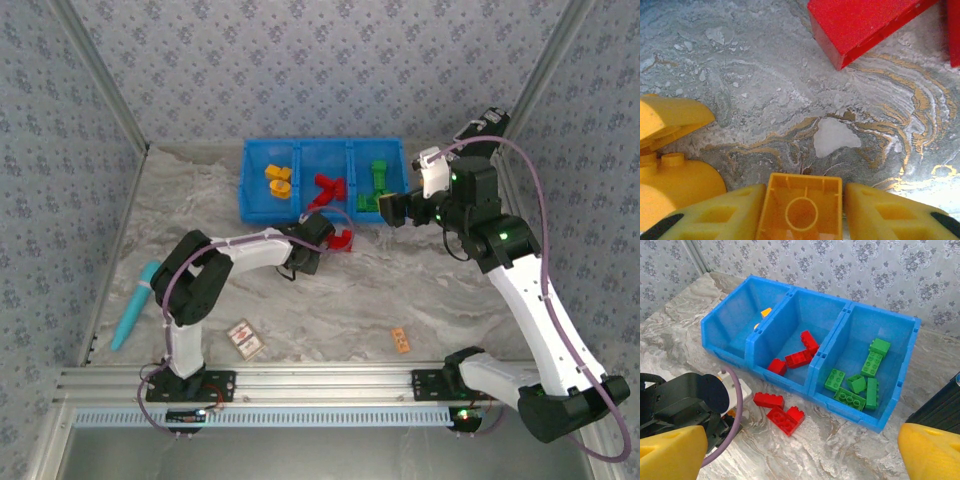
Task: Sort the legos into containers by color
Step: Pick up the lego from the center of the table, then place the lego in the container.
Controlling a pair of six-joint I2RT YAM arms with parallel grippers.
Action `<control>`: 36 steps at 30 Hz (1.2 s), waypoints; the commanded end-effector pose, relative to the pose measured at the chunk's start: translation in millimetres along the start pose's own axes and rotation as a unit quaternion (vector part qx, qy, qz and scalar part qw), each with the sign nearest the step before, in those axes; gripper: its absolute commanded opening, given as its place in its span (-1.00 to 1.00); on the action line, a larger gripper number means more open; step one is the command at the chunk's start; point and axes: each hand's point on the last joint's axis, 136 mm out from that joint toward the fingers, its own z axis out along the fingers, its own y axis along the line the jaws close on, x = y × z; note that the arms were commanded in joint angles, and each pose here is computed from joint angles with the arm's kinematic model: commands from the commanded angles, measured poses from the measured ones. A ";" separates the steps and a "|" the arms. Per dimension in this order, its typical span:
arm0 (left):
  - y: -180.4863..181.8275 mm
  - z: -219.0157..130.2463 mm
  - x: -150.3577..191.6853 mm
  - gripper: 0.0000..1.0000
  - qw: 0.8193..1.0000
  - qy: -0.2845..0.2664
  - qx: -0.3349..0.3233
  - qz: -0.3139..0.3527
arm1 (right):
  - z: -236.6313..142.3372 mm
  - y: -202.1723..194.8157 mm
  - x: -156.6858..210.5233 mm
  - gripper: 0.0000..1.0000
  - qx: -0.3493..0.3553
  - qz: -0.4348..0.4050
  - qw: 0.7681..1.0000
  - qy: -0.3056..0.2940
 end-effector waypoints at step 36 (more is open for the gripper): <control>128.5 -49.2 -157.8 -0.15 0.976 -0.169 -0.016 -0.135 | 1.7 -3.5 7.0 0.99 0.013 -0.018 1.000 0.010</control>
